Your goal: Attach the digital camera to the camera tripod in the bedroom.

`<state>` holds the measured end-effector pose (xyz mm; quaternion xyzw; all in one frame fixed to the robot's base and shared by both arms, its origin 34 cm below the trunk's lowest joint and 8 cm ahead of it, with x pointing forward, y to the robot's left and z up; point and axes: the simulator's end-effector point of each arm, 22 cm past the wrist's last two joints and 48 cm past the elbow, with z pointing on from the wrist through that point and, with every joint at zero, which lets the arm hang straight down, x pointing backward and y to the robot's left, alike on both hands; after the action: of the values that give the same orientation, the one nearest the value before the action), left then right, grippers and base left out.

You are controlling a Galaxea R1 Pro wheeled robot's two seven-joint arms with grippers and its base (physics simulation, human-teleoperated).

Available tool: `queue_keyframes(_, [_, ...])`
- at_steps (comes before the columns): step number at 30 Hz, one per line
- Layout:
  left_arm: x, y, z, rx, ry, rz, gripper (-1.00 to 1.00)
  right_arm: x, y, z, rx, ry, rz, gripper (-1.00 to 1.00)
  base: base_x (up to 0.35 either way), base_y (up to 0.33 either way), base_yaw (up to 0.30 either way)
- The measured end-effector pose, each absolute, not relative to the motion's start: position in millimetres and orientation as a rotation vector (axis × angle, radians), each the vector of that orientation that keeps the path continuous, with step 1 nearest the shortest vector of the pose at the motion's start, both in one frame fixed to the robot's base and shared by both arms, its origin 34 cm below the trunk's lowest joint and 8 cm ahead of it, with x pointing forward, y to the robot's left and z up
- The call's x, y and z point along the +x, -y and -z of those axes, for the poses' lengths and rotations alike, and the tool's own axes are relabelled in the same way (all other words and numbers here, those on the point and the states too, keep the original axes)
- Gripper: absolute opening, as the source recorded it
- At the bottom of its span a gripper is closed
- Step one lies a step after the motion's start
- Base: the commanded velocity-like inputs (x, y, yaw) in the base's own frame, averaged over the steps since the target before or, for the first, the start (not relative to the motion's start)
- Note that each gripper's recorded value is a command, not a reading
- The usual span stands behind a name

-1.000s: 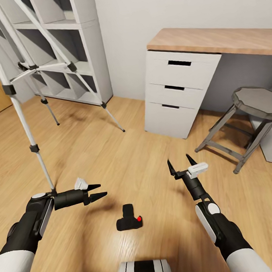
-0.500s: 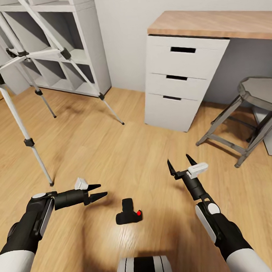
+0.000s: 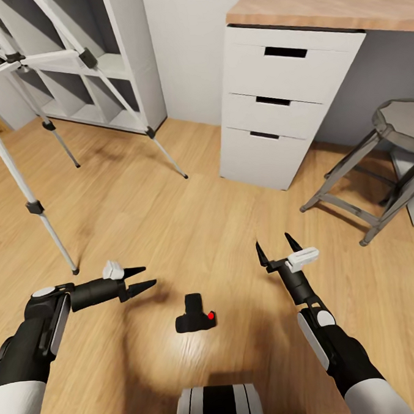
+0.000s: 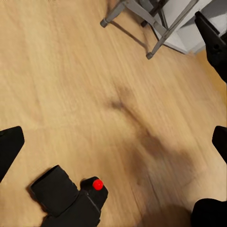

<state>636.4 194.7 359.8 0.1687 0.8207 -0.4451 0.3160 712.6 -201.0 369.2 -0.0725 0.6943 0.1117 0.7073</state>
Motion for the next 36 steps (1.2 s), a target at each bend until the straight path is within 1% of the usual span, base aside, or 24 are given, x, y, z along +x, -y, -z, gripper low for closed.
queue_keyframes(11, [631.6, -173.4, -356.4, 0.467, -2.121, 1.244, 1.00, 706.3, 201.6, -341.6, -0.155, -1.579, -0.250, 1.00, 0.000, 0.000, 0.000])
queue_keyframes(36, [613.0, -168.5, -297.2, 0.405, -2.203, 1.309, 1.00, 686.7, 201.4, -274.4, -0.147, -1.685, -0.262, 1.00, 0.000, 0.000, 0.000])
